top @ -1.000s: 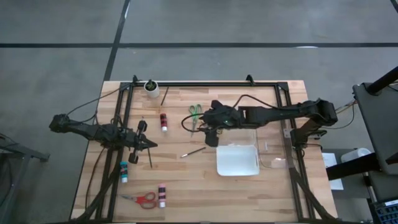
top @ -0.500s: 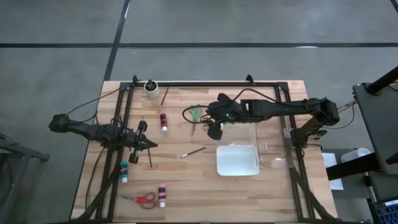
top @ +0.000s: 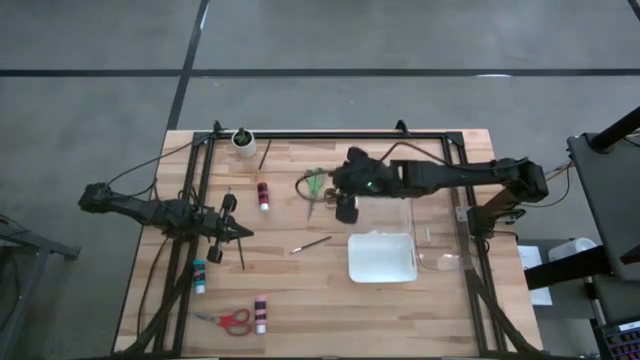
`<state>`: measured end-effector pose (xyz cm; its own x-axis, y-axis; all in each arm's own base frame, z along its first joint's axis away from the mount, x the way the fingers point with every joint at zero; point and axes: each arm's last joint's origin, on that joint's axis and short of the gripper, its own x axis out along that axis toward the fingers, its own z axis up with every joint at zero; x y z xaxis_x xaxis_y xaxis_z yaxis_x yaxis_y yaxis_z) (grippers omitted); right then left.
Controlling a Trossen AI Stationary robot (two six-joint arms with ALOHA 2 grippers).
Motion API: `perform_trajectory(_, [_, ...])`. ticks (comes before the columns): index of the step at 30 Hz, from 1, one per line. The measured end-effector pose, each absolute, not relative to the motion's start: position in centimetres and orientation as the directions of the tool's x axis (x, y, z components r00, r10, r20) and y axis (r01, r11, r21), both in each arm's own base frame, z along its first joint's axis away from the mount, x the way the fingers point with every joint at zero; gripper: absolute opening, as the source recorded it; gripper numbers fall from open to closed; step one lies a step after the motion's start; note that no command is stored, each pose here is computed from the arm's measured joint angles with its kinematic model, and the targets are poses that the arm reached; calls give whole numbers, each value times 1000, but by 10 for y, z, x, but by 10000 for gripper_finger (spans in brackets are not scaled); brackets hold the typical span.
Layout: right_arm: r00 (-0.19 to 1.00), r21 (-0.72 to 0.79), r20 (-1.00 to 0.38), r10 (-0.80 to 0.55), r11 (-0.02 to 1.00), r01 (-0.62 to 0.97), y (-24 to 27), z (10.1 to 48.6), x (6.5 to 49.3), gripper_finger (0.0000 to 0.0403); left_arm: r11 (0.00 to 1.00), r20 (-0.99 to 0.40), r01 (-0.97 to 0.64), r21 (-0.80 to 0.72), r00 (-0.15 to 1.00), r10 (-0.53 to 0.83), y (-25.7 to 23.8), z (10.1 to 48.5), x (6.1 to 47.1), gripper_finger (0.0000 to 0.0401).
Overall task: Pick & Place Paint Supplies
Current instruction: Put the red paint bottle into the left transparent bin
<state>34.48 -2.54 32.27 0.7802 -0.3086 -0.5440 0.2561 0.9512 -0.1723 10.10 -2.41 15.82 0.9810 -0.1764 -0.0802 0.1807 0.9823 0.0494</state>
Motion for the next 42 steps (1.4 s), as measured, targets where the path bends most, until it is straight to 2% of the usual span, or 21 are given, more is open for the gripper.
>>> perform_trajectory(3, [843, -102, -446, -299, 953, 284, -42, 336, 337, 217, 982, -80, 180, 49, 981, -176, -24, 158, 101, 3])
perform_trajectory(6, [900, -65, -405, -163, 987, 150, -55, 340, 326, 217, 982, -80, 180, 49, 981, -176, -24, 158, 101, 3])
perform_trajectory(8, [905, -84, -405, -129, 991, 104, -63, 339, 319, 217, 982, -80, 181, 49, 981, -176, -24, 158, 101, 3])
perform_trajectory(12, [904, -117, -379, -196, 980, 163, -83, 343, 301, 217, 982, -80, 181, 49, 981, -176, -24, 158, 101, 3])
perform_trajectory(14, [918, -116, -329, -220, 974, 192, -89, 347, 293, 217, 982, -80, 181, 49, 981, -176, -24, 158, 101, 3])
perform_trajectory(19, [971, -110, -168, -170, 982, 152, -96, 344, 266, 217, 982, -80, 180, 49, 981, -176, -24, 158, 101, 3])
perform_trajectory(24, [970, -116, -51, -237, 966, 230, -104, 327, 238, 217, 982, -80, 180, 49, 981, -176, -24, 158, 101, 3])
perform_trajectory(31, [975, -92, -17, -223, 971, 220, -96, 322, 218, 217, 982, -80, 181, 49, 981, -176, -24, 158, 101, 3])
perform_trajectory(42, [972, -90, 23, -234, 968, 235, -93, 330, 210, 217, 982, -80, 180, 49, 981, -176, -24, 158, 101, 3])
